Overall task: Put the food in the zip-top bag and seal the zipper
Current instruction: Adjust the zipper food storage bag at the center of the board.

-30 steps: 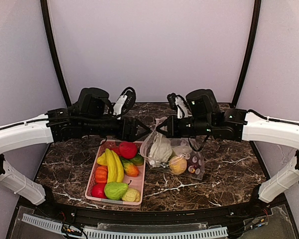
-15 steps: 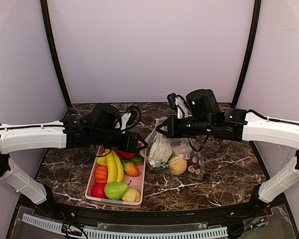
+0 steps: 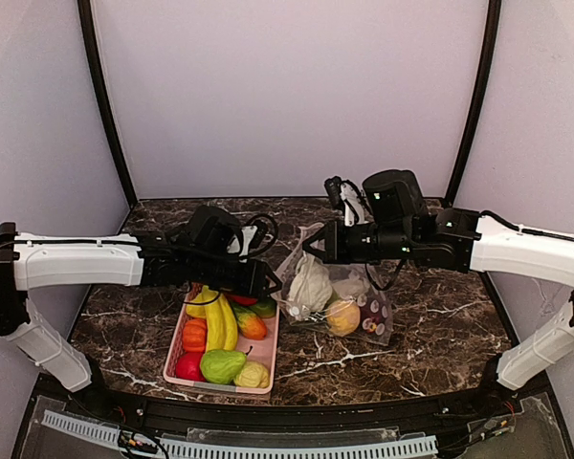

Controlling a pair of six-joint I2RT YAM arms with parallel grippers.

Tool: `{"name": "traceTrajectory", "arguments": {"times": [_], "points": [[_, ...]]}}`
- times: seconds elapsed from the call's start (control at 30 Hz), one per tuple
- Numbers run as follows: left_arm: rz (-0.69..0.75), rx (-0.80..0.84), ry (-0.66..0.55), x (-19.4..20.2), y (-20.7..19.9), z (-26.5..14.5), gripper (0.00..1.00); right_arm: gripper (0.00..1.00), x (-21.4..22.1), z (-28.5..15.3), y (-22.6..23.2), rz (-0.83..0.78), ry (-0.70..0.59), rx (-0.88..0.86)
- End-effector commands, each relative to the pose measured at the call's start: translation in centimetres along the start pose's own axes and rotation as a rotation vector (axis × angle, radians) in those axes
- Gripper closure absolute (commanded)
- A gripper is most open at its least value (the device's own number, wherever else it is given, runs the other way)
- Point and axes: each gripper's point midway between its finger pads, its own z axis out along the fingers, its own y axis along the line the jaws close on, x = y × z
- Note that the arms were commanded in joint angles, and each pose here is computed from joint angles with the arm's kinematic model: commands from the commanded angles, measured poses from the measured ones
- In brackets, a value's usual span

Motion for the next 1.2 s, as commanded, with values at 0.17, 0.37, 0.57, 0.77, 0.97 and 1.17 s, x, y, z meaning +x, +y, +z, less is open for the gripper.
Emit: {"name": "traceTrajectory", "arguments": {"times": [0.17, 0.37, 0.57, 0.77, 0.97, 1.17], "points": [[0.004, 0.019, -0.013, -0.5, -0.4, 0.0, 0.87, 1.00, -1.1, -0.7, 0.7, -0.014, -0.041, -0.031], [0.046, 0.069, -0.060, -2.6, -2.2, -0.9, 0.99, 1.00, -0.9, -1.0, -0.1, -0.015, -0.036, 0.007], [0.132, 0.229, -0.139, -8.3, -8.3, -3.5, 0.99, 1.00, -1.5, -3.5, -3.2, 0.007, -0.077, 0.122], [0.158, 0.381, -0.155, -11.4, -12.9, -4.4, 0.99, 1.00, -2.4, -5.9, -4.3, 0.018, -0.119, 0.161], [0.151, 0.377, -0.141, -11.8, -12.6, -3.6, 0.99, 1.00, -4.2, -8.3, -3.4, -0.005, -0.174, 0.158], [0.145, 0.371, -0.149, -11.8, -12.2, -4.3, 0.99, 1.00, -6.9, -10.5, -1.1, -0.046, -0.241, 0.113]]}}
